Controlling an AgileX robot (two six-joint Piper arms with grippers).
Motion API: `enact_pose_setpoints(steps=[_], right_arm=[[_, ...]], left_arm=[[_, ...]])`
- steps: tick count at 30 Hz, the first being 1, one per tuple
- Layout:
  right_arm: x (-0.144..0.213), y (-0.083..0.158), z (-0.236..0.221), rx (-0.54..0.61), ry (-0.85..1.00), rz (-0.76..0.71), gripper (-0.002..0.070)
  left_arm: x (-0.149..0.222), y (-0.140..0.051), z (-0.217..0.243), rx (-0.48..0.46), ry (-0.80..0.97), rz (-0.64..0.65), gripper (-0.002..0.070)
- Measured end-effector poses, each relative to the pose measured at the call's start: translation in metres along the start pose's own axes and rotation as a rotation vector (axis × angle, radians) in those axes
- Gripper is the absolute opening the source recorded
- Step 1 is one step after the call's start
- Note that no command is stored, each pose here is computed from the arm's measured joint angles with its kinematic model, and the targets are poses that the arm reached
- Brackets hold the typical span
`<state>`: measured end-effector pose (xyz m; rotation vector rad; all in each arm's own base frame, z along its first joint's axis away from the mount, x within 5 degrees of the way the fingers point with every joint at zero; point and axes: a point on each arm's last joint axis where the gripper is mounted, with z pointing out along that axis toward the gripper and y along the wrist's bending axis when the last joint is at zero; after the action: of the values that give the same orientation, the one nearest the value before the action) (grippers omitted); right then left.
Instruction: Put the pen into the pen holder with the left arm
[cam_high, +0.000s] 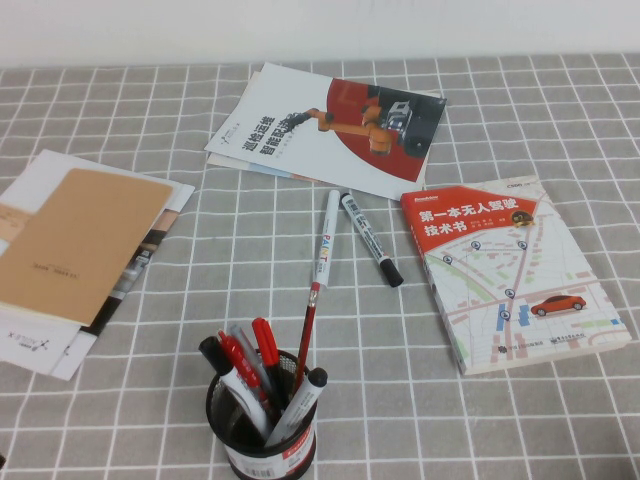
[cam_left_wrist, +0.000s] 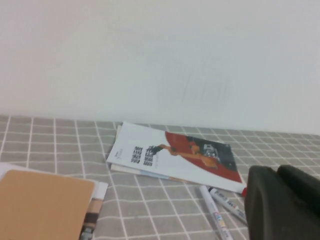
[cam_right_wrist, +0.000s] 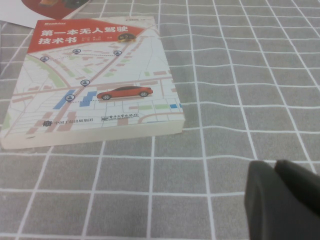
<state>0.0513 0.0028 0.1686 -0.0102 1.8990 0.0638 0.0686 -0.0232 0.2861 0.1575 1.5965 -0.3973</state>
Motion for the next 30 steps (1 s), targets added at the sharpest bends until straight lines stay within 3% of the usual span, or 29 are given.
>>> enact_pose_setpoints(steps=[19, 30], right_arm=[[0.000, 0.000, 0.000, 0.000, 0.000, 0.000, -0.0015], [0.000, 0.000, 0.000, 0.000, 0.000, 0.000, -0.0015]], left_arm=[[0.014, 0.008, -0.003, -0.088, 0.074, 0.032, 0.0000], [0.041, 0.018, -0.023, -0.289, -0.083, 0.192, 0.0000]])
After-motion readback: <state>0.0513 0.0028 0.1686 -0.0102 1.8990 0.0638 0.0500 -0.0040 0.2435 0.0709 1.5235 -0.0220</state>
